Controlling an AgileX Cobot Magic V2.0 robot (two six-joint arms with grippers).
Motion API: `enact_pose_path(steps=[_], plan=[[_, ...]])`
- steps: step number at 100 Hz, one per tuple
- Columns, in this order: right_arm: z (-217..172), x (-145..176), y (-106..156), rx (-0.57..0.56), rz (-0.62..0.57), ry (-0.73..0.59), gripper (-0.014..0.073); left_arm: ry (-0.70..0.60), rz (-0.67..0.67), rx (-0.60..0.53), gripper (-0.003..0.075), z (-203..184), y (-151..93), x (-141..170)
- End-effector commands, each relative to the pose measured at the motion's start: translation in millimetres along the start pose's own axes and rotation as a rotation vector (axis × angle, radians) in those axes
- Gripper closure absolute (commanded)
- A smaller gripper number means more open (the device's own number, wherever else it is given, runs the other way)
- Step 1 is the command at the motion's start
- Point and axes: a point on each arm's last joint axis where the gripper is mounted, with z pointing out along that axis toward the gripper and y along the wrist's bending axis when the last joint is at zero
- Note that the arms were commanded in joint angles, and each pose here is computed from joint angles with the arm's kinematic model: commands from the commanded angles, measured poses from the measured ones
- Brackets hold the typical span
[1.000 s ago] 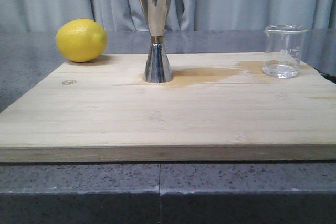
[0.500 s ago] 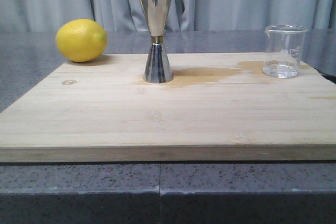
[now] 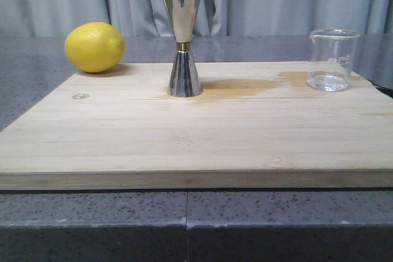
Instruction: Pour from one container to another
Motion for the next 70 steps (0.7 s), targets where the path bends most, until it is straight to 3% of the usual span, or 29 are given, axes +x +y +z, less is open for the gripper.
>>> enact_pose_path(steps=[1, 14, 34, 70], plan=[[-7.7, -16.1, 0.1, 0.003, -0.009, -0.103, 0.0285, -0.089, -0.005, 0.017, 0.0475, -5.2, -0.8, -12.0], [-7.7, -16.1, 0.1, 0.003, -0.009, -0.103, 0.0479, -0.089, -0.005, 0.017, 0.0575, -5.2, -0.8, -12.0], [-7.7, -16.1, 0.1, 0.003, -0.009, -0.103, 0.063, -0.089, -0.005, 0.017, 0.0725, -5.2, -0.8, -12.0], [-7.8, -16.6, 0.1, 0.003, -0.009, -0.109, 0.0652, -0.089, -0.005, 0.017, 0.0739, -5.2, -0.8, -12.0]])
